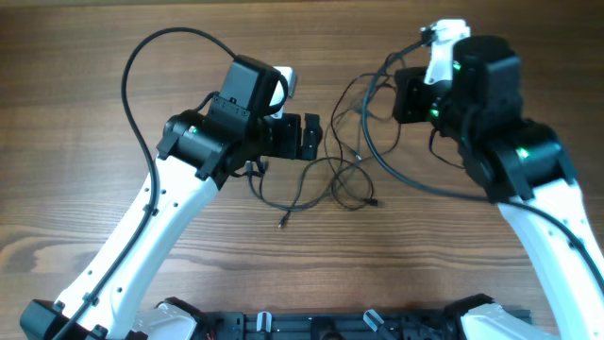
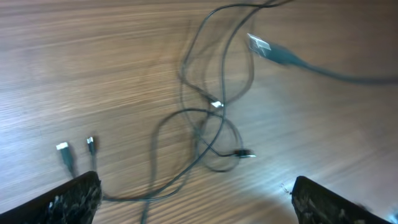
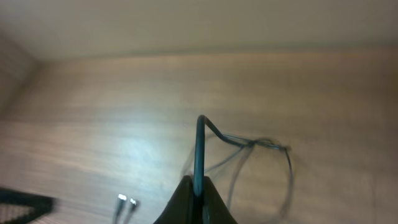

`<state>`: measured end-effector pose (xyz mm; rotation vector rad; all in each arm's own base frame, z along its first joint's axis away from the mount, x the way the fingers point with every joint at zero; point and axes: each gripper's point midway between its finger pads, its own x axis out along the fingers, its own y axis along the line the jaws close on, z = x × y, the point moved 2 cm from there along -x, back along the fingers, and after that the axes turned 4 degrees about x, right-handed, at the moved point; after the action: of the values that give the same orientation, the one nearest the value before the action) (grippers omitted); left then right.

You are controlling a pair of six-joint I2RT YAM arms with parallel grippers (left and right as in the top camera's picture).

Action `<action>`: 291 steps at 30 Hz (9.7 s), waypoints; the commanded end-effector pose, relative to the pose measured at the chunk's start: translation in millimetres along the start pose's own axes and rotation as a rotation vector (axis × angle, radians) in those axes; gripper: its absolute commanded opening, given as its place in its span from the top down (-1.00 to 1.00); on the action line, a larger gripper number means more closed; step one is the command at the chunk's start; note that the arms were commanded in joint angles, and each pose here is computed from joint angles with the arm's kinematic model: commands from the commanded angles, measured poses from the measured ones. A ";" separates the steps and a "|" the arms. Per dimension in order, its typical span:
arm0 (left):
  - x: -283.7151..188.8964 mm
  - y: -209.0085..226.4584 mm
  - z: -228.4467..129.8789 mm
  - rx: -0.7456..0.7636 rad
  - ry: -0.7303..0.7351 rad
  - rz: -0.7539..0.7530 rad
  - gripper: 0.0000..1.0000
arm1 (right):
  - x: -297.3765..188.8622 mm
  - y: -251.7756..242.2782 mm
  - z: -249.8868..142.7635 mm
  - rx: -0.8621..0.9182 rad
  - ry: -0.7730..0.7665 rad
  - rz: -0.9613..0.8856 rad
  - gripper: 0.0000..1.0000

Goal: Untangle cables

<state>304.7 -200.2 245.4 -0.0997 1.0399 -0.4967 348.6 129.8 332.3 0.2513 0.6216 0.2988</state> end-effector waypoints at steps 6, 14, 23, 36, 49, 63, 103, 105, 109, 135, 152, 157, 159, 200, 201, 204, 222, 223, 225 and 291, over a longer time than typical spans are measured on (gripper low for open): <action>-6.4 -42.0 7.1 0.202 -0.025 -0.270 -1.00 | -105.7 71.4 65.5 -0.151 -0.375 0.374 0.92; -5.6 -38.3 -1.4 0.188 0.015 -0.254 -1.00 | -95.9 -47.9 28.0 0.119 -0.274 -0.340 0.92; -5.6 -37.9 -3.0 0.185 0.022 -0.253 -1.00 | -88.8 -91.8 -81.0 0.293 0.193 -0.628 -0.54; -5.5 -35.5 -11.1 0.173 0.060 -0.246 -1.00 | -17.8 -98.7 -170.1 0.141 0.836 -0.647 -0.99; -5.5 -35.7 -10.7 0.193 0.056 -0.247 -0.99 | 64.5 -167.8 -176.4 0.208 0.607 -0.448 -0.72; -5.5 -35.2 -12.5 0.190 0.064 -0.245 -1.00 | 105.8 -184.8 -228.7 0.234 0.781 -0.442 0.92; 7.2 -115.2 25.7 0.430 -0.160 -0.495 -0.99 | -230.1 139.0 131.3 -0.371 -0.291 0.957 0.91; 30.2 -123.9 22.1 0.425 -0.122 -0.537 -0.98 | -236.8 140.5 128.8 -0.376 -0.295 0.957 0.92; 80.2 -128.1 -2.0 0.399 0.013 -0.537 -1.00 | -244.0 141.0 129.2 -0.382 -0.321 0.937 0.92; 114.9 39.3 -93.7 0.150 0.579 0.109 -1.00 | -117.9 -182.1 184.6 0.142 -0.387 -0.622 0.92; 115.4 15.8 -100.2 0.141 0.599 0.001 -1.00 | -145.9 -516.5 -19.5 1.087 -0.086 -0.845 0.47; 116.4 15.5 -98.8 0.142 0.591 -0.001 -0.99 | -153.0 -497.3 -80.1 1.538 0.007 -1.058 -0.99; 116.2 13.5 -99.2 0.139 0.593 -0.014 -1.00 | -156.2 -474.3 -100.2 1.676 0.099 -1.106 -0.99; -149.7 -17.6 -33.4 0.132 0.050 0.055 -0.89 | 58.7 -85.3 -284.4 0.654 0.902 -0.629 -0.99; -149.7 -17.6 -33.4 0.132 0.050 0.055 -0.90 | 62.1 -82.7 -291.6 0.734 0.894 -0.630 -1.00; -149.8 -17.1 -35.2 0.131 0.058 0.056 -0.90 | 73.8 -76.4 -299.3 0.828 0.871 -0.581 -0.73; -149.8 -16.8 -36.5 0.129 0.064 0.058 -0.90 | 15.5 35.0 -13.6 0.037 0.231 0.105 0.92; -149.5 -16.7 -36.5 0.129 0.065 0.058 -0.91 | 0.2 42.9 5.8 0.015 0.186 0.123 0.91; -149.5 -16.8 -36.4 0.129 0.065 0.058 -0.90 | -25.8 56.2 38.0 -0.020 0.096 0.157 0.91; -76.1 65.2 1.9 -0.091 0.135 0.420 -0.98 | 182.7 -57.0 -114.6 -0.742 0.810 0.137 -0.99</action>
<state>300.9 -104.4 287.3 0.0521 1.1734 -0.0310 443.0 137.5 149.9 -0.5262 1.2607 0.5377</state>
